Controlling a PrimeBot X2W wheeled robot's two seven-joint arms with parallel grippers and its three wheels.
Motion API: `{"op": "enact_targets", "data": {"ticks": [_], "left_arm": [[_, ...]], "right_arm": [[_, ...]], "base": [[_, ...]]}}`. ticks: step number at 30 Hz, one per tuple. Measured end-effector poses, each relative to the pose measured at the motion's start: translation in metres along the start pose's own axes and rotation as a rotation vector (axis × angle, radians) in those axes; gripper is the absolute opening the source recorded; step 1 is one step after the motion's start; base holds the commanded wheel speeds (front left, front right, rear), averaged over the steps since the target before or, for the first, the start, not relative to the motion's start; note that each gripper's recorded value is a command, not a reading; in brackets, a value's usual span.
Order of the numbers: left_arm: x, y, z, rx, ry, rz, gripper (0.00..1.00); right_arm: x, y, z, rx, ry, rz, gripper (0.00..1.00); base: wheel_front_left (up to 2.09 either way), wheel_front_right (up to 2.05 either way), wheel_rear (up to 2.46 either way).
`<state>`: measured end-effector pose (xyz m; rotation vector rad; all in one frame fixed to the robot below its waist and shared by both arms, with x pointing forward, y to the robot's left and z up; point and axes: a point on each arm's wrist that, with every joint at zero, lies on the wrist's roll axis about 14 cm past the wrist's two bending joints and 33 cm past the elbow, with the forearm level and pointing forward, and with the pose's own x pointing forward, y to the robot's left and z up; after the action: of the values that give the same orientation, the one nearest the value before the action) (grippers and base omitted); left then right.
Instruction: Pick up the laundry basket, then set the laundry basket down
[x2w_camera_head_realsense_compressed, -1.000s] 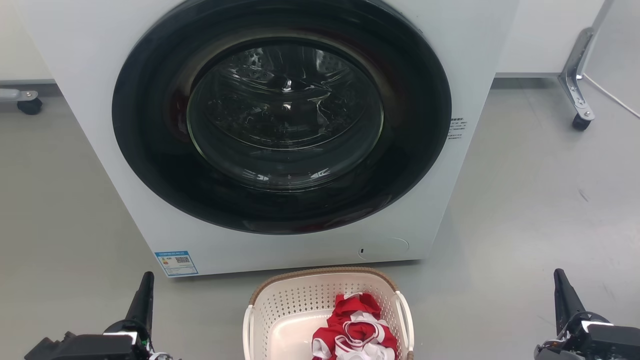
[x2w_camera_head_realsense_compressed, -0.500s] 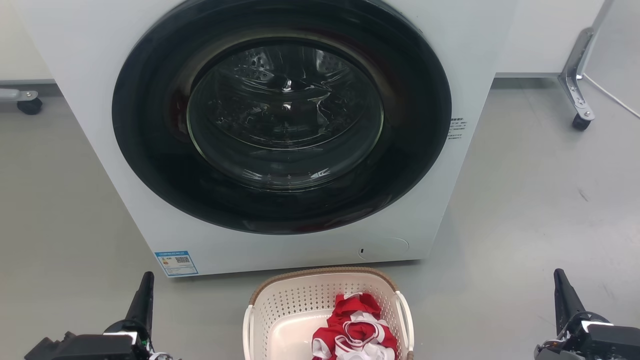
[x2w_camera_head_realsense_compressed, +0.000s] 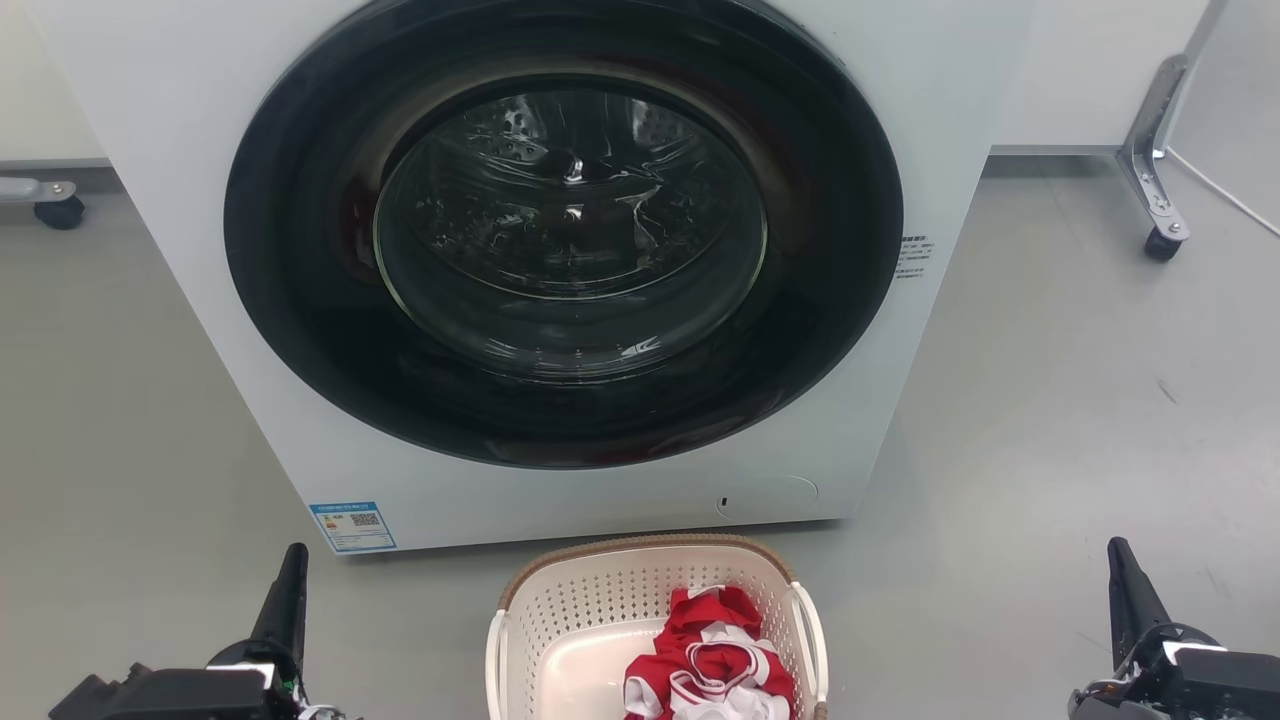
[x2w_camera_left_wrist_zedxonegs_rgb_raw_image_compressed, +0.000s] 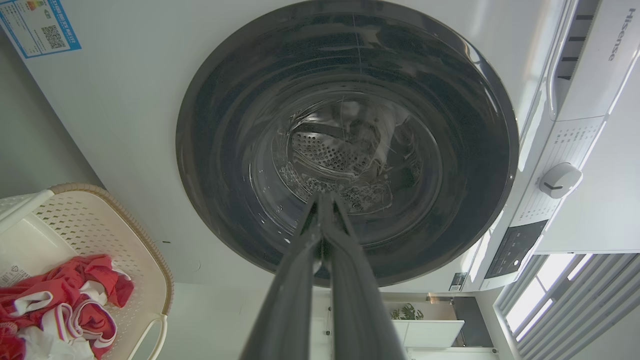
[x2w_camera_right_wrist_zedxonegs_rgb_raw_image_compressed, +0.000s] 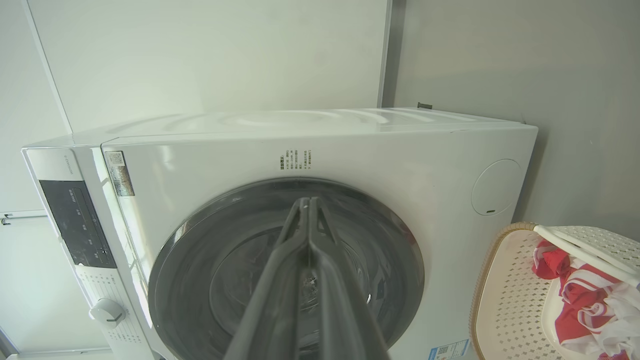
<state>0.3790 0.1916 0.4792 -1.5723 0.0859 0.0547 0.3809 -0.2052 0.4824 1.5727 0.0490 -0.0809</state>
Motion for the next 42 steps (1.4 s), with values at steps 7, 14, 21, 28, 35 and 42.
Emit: {"op": "enact_targets", "data": {"ticks": [7, 14, 21, 28, 35, 42], "left_arm": [[0.0000, 0.0000, -0.0001, 0.000, 0.000, 0.000, 0.00], [0.0000, 0.0000, -0.0001, 0.000, 0.000, 0.000, 0.00], [0.0000, -0.0001, -0.0001, 0.000, 0.000, 0.000, 0.00], [0.0000, -0.0001, -0.0001, 0.000, 0.000, 0.000, 0.00], [0.0000, -0.0001, -0.0001, 0.000, 0.000, 0.000, 0.00], [0.0000, -0.0001, -0.0001, 0.000, 0.000, 0.000, 0.00]], "right_arm": [[0.0000, 0.0000, 0.0000, 0.000, 0.000, 0.000, 0.00], [0.0000, 0.0000, 0.0000, 0.000, 0.000, 0.000, 0.00], [0.0000, 0.0001, 0.0000, 0.001, 0.000, 0.000, 0.00], [0.0000, 0.0002, 0.0000, 0.001, 0.000, 0.000, 0.00], [0.0000, 0.0002, 0.0000, 0.001, 0.000, 0.001, 0.00], [0.0000, 0.0002, 0.0000, 0.001, 0.000, 0.000, 0.00]], "base": [[0.00, 0.00, 0.00], [0.00, 0.00, 0.00], [0.00, 0.00, 0.00], [0.00, 0.00, 0.00], [0.00, 0.00, 0.00], [0.00, 0.00, 0.00]]}}
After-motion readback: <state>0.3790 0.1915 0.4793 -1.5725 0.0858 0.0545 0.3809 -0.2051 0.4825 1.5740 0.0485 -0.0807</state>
